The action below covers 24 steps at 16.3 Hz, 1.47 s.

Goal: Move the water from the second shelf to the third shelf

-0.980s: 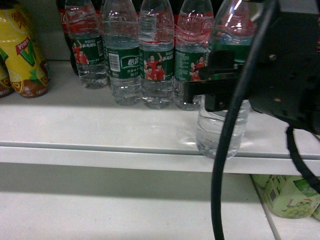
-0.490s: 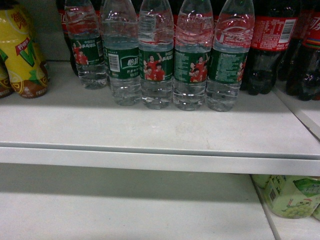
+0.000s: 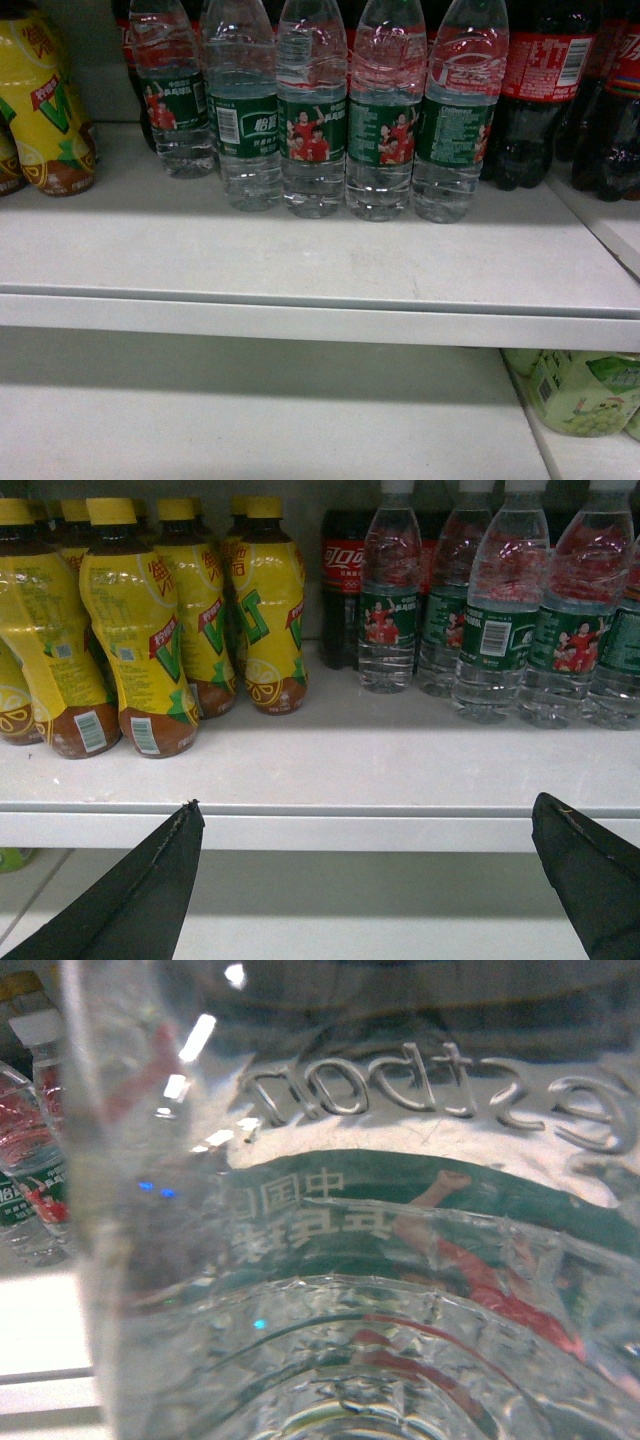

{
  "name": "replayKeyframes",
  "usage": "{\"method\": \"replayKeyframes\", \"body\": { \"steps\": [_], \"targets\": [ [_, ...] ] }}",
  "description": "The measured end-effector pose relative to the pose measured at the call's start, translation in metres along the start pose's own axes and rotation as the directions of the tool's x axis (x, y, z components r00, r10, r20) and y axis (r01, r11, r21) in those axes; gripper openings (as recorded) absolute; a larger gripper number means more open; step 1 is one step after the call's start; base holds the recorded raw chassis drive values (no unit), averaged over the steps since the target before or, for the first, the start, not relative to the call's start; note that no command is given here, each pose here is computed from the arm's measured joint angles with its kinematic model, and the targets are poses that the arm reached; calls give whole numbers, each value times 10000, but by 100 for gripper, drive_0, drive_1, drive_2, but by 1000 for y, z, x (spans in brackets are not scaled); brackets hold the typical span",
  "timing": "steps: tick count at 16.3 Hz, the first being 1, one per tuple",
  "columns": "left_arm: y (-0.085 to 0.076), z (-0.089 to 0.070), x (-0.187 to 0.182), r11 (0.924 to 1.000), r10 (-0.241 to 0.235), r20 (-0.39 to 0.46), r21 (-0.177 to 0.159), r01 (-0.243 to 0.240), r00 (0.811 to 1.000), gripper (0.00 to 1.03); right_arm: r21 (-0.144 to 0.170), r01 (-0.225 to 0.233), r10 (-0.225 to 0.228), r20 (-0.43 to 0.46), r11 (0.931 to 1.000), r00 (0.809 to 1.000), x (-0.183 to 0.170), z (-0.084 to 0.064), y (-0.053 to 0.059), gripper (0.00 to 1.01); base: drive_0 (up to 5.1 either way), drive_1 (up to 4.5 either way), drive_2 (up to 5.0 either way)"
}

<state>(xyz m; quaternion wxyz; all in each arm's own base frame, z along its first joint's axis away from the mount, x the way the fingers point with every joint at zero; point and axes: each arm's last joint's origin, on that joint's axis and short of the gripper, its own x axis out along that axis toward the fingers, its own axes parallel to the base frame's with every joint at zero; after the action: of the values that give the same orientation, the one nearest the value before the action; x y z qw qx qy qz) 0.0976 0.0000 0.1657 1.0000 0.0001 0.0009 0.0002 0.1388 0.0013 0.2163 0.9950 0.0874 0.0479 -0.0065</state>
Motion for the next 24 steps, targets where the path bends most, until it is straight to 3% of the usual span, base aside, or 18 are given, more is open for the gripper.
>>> {"method": "replayKeyframes", "body": {
  "steps": [4,8,13,16,24],
  "targets": [
    [0,0,0,10000,0,0,0,0,10000,98,467,-332,322,234,9984,9992,-21,10,-1,44,0,0,0],
    [0,0,0,10000,0,0,0,0,10000,98,541,-1031,1005,492,9932,9937,-37,18,7,44,0,0,0],
    [0,0,0,10000,0,0,0,0,10000,98,587,-1274,1271,93,9901,9919,-35,15,14,44,0,0,0],
    [0,0,0,10000,0,0,0,0,10000,98,620,-1083,1080,82,9922,9941,-34,15,13,44,0,0,0],
    [0,0,0,10000,0,-19,0,0,10000,98,620,-1083,1081,67,9922,9941,-34,15,13,44,0,0,0]
  ]
}}
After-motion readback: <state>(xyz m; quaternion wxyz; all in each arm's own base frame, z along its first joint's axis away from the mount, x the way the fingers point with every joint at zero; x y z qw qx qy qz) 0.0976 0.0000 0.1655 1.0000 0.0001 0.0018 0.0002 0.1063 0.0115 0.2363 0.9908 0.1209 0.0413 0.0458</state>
